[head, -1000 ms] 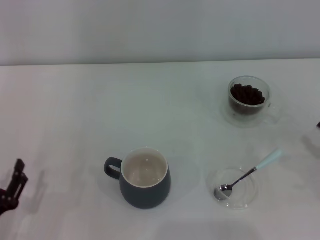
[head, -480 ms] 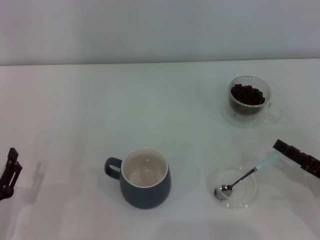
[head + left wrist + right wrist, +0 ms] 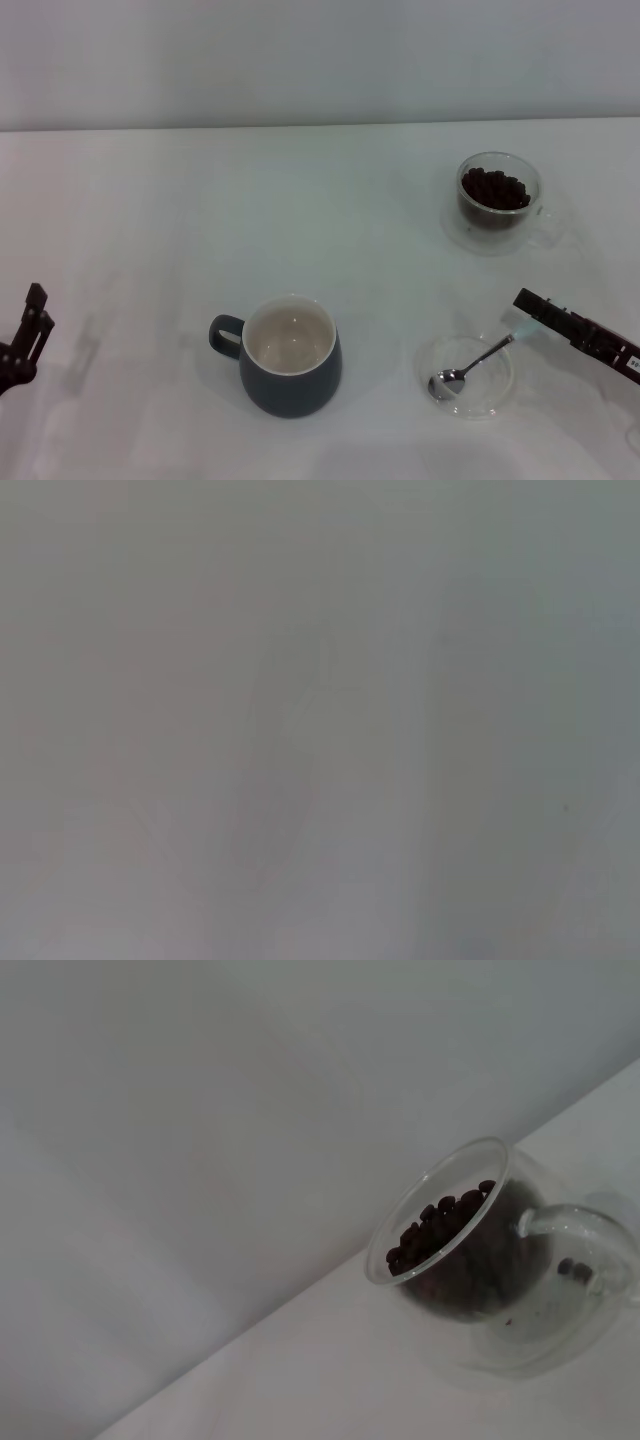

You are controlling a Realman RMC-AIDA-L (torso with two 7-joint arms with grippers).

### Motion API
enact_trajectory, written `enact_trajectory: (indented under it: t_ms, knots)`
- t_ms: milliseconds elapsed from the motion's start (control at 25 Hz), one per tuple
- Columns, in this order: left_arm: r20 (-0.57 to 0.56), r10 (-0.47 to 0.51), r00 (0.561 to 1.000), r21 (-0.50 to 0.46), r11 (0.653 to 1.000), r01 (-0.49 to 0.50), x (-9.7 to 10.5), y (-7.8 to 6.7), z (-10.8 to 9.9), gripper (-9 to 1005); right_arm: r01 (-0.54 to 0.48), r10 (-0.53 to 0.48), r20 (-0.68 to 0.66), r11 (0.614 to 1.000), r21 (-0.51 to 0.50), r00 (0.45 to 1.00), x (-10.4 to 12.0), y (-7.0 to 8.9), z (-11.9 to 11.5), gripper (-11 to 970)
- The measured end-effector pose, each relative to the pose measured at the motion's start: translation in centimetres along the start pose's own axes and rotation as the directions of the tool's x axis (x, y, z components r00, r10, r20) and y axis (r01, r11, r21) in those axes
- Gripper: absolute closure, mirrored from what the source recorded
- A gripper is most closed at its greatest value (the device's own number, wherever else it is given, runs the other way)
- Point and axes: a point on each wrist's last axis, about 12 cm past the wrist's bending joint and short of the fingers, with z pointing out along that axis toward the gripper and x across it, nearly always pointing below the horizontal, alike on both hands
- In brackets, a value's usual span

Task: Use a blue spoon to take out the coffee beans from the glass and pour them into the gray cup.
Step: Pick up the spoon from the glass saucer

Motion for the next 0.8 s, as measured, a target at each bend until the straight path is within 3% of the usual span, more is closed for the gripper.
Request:
enact_trajectory:
  t_ms: [680, 800]
  knots:
    - [0.018, 0.003, 1.0, 0.027, 1.0, -0.003, -0.4, -0.3, 1.3, 225, 0.003, -0.003, 0.0, 0.999, -0.034, 1.0, -0.1, 0.3, -0.3, 464]
    - [0.019, 0.004, 1.0, 0.032, 0.999, -0.005, -0.4, -0.4, 1.5, 225, 0.006, -0.006, 0.002, 0.999, -0.05, 1.0, -0.2, 0.5, -0.2, 569]
